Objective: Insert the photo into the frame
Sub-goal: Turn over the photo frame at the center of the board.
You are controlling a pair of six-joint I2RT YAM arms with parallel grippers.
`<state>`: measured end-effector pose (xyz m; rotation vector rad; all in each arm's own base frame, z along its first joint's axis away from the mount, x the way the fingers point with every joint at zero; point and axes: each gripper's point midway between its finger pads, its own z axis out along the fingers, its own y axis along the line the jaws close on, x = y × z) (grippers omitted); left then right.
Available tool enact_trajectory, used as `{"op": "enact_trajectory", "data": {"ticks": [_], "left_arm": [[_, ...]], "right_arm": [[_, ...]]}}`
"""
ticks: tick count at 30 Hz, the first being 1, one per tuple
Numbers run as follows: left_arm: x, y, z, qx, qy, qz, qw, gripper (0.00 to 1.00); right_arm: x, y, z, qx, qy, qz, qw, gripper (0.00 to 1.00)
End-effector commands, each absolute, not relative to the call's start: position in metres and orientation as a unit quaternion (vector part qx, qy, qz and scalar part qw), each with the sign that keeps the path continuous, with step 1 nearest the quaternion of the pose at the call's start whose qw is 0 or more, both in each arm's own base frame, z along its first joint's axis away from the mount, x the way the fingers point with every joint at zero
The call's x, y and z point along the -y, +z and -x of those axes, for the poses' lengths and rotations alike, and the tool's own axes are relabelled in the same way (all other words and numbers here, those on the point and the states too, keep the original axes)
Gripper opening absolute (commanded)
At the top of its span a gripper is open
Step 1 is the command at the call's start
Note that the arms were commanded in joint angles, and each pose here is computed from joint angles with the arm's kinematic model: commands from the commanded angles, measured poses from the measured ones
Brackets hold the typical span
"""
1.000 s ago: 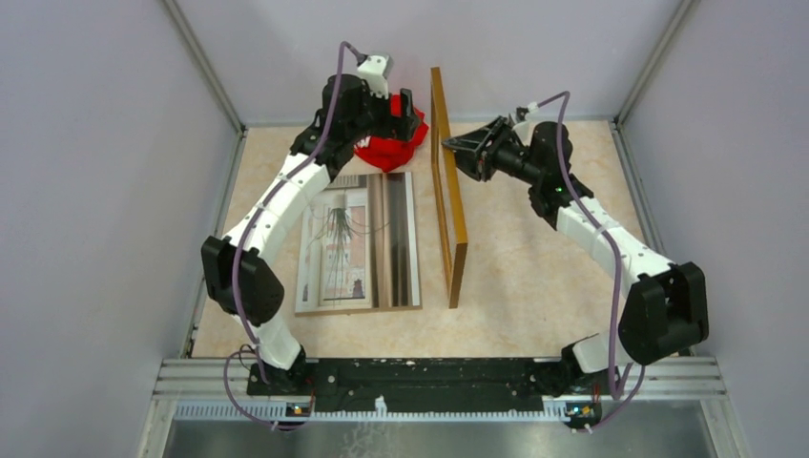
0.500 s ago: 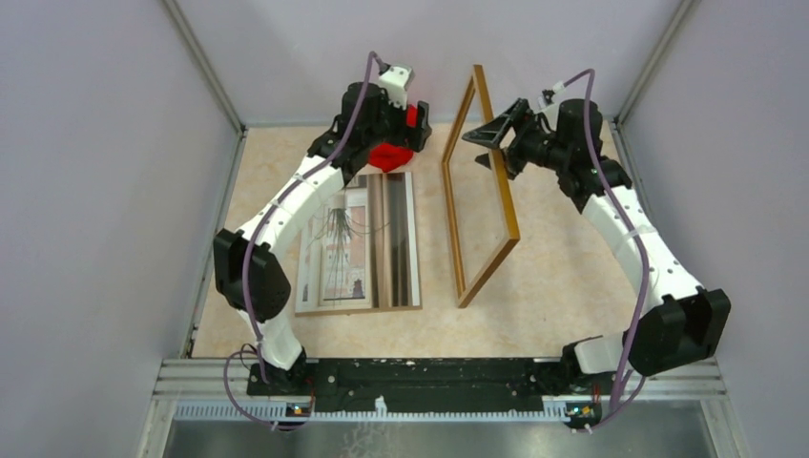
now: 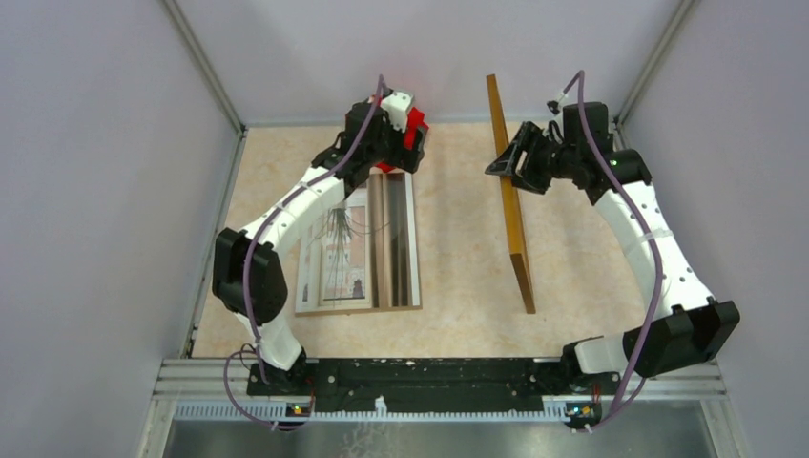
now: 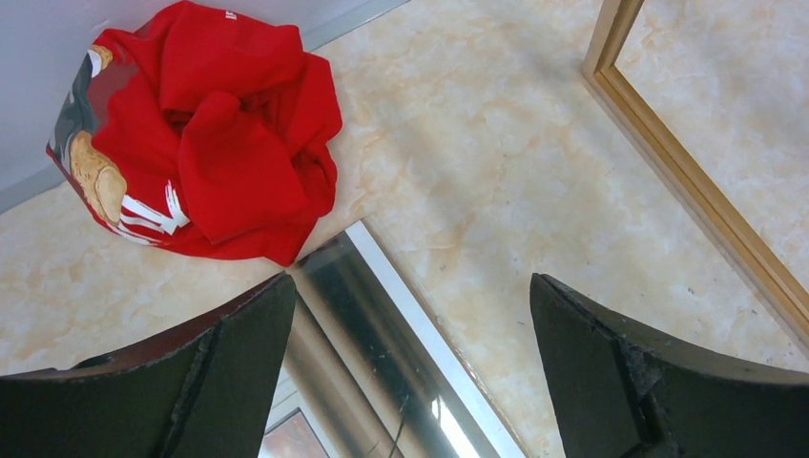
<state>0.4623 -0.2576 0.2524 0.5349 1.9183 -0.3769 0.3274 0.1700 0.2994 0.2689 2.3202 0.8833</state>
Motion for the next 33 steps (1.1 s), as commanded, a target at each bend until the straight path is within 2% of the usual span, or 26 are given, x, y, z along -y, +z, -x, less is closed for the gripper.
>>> {"op": "enact_trajectory", "data": {"ticks": [1,7,9,16,22,33], "left_arm": [[0.253,0.288,-0.458,-0.772,-0.162,-0.222,0.572,0.99],[0.264,0.279,-0.444,-0.776,-0.202,-0.221,0.555,0.99],[0.274,0.273,-0.438,-0.781,-0.215,-0.222,0.543,0.99],[0.261,0.285,-0.440,-0.781,-0.194,-0.207,0.557,0.99],[0.258,0.284,-0.434,-0.781,-0.196,-0.203,0.558,0.99],[0.248,0.242,-0.430,-0.802,-0.162,-0.230,0.528,0.99]], "right_arm": [[-0.162,0.311,-0.322,-0.878,0.324,-0.092,0.341,0.56],[-0.180,0.323,-0.324,-0.856,0.381,-0.091,0.337,0.24],[-0.191,0.329,-0.325,-0.847,0.405,-0.089,0.332,0.18],[-0.252,0.368,-0.317,-0.822,0.469,-0.042,0.320,0.12],[-0.261,0.422,-0.313,-0.743,0.564,-0.070,0.354,0.07],[-0.221,0.373,-0.317,-0.685,0.624,-0.167,0.336,0.07]]}}
